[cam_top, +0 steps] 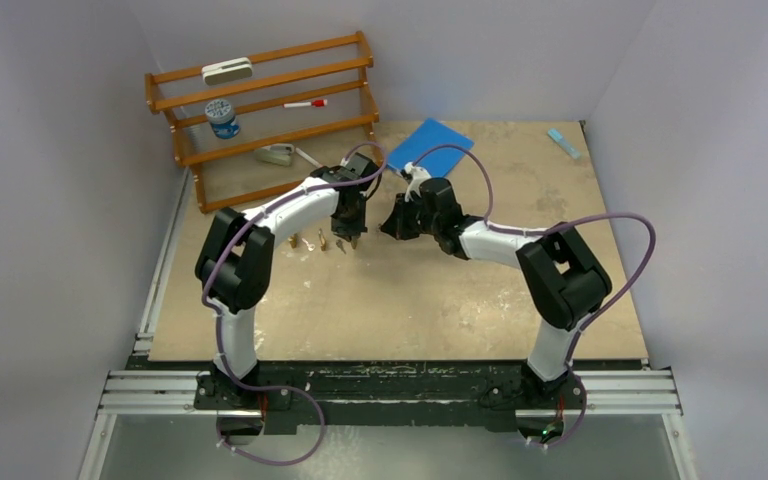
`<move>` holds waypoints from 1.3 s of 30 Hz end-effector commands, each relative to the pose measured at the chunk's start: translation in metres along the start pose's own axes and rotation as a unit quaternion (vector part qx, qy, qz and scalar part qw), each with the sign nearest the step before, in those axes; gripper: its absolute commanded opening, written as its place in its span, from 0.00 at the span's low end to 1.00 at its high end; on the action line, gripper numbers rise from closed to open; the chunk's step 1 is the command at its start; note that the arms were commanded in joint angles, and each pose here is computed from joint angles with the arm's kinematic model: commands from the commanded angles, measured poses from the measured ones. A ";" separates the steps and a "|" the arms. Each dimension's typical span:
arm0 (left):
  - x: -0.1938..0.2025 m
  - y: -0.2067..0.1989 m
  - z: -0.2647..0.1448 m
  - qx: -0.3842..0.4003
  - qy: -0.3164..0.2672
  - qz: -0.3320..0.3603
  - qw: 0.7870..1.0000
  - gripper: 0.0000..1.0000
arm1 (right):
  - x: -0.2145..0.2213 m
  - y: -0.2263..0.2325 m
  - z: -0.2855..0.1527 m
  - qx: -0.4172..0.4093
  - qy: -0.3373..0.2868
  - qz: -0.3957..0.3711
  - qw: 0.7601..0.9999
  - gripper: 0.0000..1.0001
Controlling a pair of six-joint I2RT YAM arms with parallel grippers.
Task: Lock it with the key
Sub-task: Place the lock at the center of the board, then place the key at the center of the board.
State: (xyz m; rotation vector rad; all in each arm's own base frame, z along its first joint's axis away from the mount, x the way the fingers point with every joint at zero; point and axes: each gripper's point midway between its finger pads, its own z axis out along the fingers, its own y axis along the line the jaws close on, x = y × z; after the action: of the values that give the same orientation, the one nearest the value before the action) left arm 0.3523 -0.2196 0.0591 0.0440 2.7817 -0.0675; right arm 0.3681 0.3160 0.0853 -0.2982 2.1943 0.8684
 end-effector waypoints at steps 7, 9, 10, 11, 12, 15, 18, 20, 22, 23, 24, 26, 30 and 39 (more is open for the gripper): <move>-0.005 0.002 -0.008 -0.006 -0.005 -0.004 1.000 0.02 | -0.006 0.004 0.009 -0.005 0.000 -0.001 1.000 0.00; -0.007 0.004 -0.010 -0.011 -0.010 -0.003 1.000 0.05 | -0.003 0.003 0.011 -0.006 0.004 0.001 1.000 0.00; -0.007 0.005 -0.012 -0.012 -0.011 -0.002 1.000 0.07 | -0.002 0.003 0.012 -0.007 0.005 0.002 1.000 0.00; -0.008 0.005 -0.014 -0.011 -0.013 -0.002 1.000 0.08 | -0.001 0.002 0.014 -0.007 0.008 0.003 1.000 0.00; -0.008 0.005 -0.015 -0.010 -0.015 -0.002 1.000 0.11 | 0.001 0.002 0.015 -0.008 0.011 0.005 1.000 0.00; -0.012 0.003 -0.021 -0.002 -0.024 -0.001 1.000 0.19 | 0.006 0.001 0.018 -0.012 0.018 0.010 1.000 0.00; -0.015 0.002 -0.027 0.003 -0.032 -0.001 0.999 0.25 | 0.011 0.001 0.022 -0.016 0.026 0.014 0.999 0.00; -0.017 0.001 -0.030 0.006 -0.037 -0.002 0.999 0.28 | 0.014 0.001 0.025 -0.016 0.032 0.016 0.999 0.00; -0.020 0.001 -0.034 0.008 -0.043 -0.002 0.999 0.28 | 0.017 0.001 0.027 -0.017 0.037 0.018 0.999 0.00; -0.022 0.001 -0.036 0.009 -0.047 -0.003 0.999 0.29 | 0.019 0.001 0.028 -0.017 0.040 0.018 0.999 0.00; -0.024 0.000 -0.040 0.010 -0.053 -0.003 0.999 0.29 | 0.021 0.000 0.029 -0.016 0.043 0.020 0.999 0.00; -0.031 -0.001 -0.048 0.016 -0.065 -0.006 0.998 0.29 | 0.025 0.000 0.031 -0.015 0.047 0.024 0.998 0.00; -0.048 -0.006 -0.072 0.037 -0.105 -0.010 0.994 0.31 | 0.031 -0.003 0.030 -0.008 0.057 0.027 0.998 0.12; -0.083 0.004 -0.151 0.085 -0.257 -0.018 0.963 0.55 | 0.012 -0.003 0.004 0.027 0.046 0.001 0.999 0.62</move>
State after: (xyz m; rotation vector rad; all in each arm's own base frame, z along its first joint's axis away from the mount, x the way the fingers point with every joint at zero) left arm 0.3675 -0.2193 0.1719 0.0436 2.4643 -0.2298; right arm 0.3570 0.3204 0.0331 -0.2916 2.3669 0.8499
